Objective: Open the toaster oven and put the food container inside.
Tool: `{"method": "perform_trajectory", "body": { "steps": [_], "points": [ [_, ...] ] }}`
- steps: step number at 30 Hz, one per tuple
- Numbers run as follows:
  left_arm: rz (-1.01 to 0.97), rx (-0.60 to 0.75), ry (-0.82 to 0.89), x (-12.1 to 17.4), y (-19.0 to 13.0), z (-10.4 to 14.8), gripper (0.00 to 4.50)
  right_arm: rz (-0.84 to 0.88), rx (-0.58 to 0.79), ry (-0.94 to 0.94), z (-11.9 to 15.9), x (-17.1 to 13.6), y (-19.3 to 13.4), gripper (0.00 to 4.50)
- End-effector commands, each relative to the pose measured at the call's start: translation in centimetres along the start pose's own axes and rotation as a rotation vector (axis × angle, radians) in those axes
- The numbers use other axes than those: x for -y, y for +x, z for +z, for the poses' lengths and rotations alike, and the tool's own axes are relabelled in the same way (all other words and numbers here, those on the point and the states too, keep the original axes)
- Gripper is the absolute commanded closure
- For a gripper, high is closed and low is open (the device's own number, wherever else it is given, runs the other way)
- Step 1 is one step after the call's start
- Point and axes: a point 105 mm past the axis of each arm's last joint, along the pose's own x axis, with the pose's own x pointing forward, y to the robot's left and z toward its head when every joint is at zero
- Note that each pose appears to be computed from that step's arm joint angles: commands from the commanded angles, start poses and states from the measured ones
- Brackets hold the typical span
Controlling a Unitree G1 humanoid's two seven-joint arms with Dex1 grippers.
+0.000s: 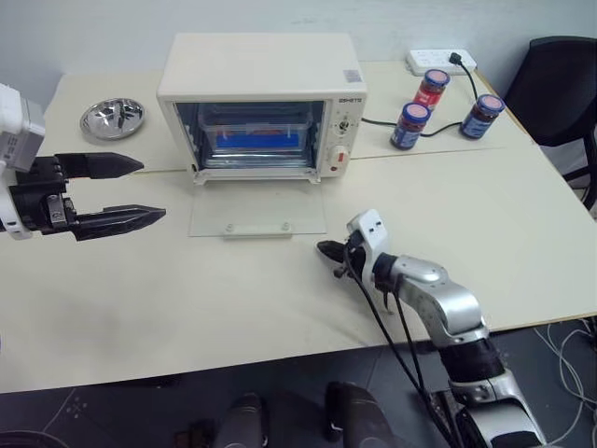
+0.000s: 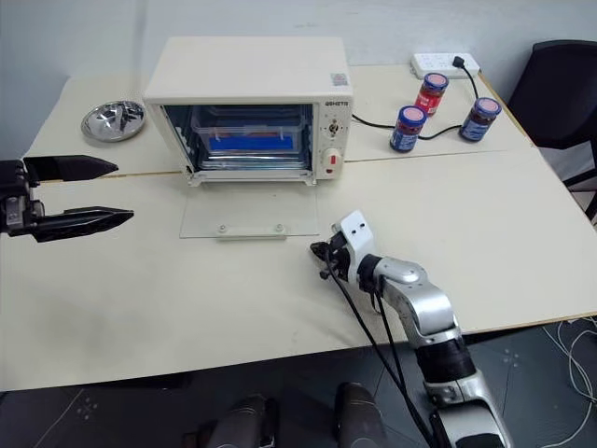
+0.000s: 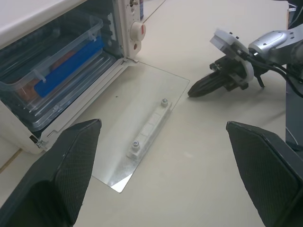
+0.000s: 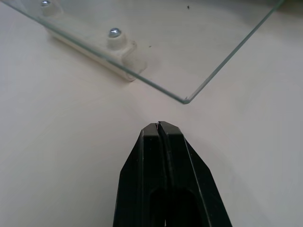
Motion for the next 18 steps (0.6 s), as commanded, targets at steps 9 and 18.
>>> {"method": "perform_trajectory", "body": {
  "steps": [9,18],
  "points": [
    [0.062,0.005,0.084,-0.4,-0.6,0.8,0.01,0.069,0.364,-0.030,11.9,0.5,-2.4,4.50],
    [0.108,0.021,0.068,-1.5,-1.2,0.4,0.00,0.054,0.283,-0.137,13.1,3.2,-6.1,4.12]
  ]
}}
